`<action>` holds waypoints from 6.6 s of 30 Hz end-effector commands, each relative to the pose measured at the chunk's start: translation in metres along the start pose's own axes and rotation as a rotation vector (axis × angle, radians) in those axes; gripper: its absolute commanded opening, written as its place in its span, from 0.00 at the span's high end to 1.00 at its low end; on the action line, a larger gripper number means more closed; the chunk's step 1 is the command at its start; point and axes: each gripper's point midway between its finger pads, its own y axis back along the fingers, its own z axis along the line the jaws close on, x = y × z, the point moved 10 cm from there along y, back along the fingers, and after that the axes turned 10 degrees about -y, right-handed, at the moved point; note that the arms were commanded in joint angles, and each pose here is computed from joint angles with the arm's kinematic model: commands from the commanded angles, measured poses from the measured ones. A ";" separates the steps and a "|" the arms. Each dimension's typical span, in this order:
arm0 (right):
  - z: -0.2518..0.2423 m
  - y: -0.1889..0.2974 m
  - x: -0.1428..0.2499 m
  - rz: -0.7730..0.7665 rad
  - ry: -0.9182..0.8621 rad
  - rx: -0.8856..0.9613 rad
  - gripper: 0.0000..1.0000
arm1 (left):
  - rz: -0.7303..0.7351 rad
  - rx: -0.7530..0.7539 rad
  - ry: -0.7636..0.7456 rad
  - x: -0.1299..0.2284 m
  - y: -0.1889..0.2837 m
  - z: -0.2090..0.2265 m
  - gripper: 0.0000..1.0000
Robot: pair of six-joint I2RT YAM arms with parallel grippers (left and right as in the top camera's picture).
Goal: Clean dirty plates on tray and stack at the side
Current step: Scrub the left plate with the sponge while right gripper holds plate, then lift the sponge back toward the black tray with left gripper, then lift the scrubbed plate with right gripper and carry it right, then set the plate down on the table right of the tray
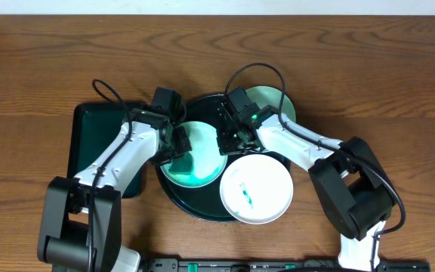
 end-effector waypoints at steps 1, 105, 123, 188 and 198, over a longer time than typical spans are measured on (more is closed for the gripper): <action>-0.002 -0.004 0.000 0.081 -0.047 -0.061 0.99 | 0.017 0.022 0.008 0.000 -0.005 -0.002 0.93; 0.016 0.048 -0.015 -0.148 0.190 0.043 0.99 | -0.164 -0.117 0.210 -0.052 0.111 0.109 0.93; 0.082 0.152 0.032 -0.780 0.559 0.649 0.99 | -0.166 -0.119 0.224 -0.052 0.111 0.113 0.93; -0.260 0.243 0.047 -0.473 -0.728 0.251 0.99 | -0.161 -0.122 0.187 -0.051 0.110 0.114 0.93; -0.287 0.175 0.056 -0.453 -0.699 0.229 0.97 | -0.165 -0.163 0.190 -0.051 0.110 0.116 0.93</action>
